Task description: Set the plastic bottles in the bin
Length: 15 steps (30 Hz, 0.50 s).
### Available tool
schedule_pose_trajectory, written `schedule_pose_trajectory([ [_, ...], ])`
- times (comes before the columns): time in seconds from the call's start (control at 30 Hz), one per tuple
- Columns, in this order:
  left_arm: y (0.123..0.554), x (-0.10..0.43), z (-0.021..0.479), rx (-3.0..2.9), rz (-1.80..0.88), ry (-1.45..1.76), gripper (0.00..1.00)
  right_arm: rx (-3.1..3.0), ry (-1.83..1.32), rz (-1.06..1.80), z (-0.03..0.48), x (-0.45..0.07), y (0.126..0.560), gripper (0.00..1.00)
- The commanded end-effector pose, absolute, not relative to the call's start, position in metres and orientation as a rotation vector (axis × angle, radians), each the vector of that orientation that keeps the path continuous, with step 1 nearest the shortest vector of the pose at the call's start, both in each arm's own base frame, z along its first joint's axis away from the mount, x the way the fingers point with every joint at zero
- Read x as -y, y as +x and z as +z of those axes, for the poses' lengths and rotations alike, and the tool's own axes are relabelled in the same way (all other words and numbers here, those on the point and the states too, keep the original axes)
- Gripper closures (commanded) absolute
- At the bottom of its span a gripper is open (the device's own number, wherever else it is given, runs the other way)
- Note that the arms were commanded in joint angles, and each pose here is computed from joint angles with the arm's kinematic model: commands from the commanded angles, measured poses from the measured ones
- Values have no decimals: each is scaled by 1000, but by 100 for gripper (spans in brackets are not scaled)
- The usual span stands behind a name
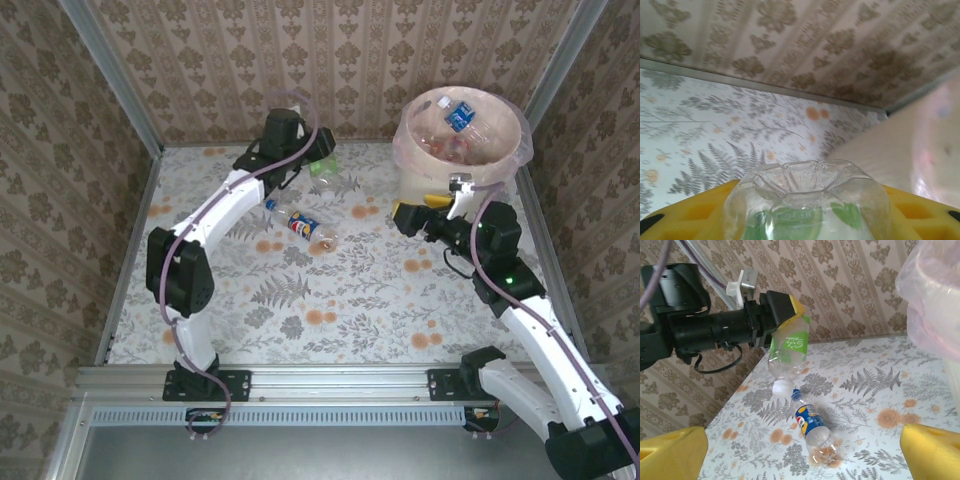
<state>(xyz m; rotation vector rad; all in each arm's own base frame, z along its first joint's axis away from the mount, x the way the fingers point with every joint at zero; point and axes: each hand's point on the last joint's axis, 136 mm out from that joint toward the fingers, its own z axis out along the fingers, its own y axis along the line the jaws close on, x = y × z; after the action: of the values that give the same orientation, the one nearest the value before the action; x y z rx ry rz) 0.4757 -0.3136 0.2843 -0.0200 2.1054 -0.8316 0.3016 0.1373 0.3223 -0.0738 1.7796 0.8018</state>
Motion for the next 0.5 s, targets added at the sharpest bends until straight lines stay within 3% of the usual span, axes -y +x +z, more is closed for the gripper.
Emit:
schedule_pose_trajectory([
  [0.0, 441, 336, 334, -1989, -924, 136, 49, -1758, -69, 879, 324, -154, 306, 0],
  [0.27, 390, 383, 355, -1947, -1069, 275, 48, -1789, -275, 1058, 316, -204, 308, 0],
  [0.47, 377, 398, 366, -1924, -1091, 321, 48, -1790, -185, 1038, 319, -212, 343, 0],
])
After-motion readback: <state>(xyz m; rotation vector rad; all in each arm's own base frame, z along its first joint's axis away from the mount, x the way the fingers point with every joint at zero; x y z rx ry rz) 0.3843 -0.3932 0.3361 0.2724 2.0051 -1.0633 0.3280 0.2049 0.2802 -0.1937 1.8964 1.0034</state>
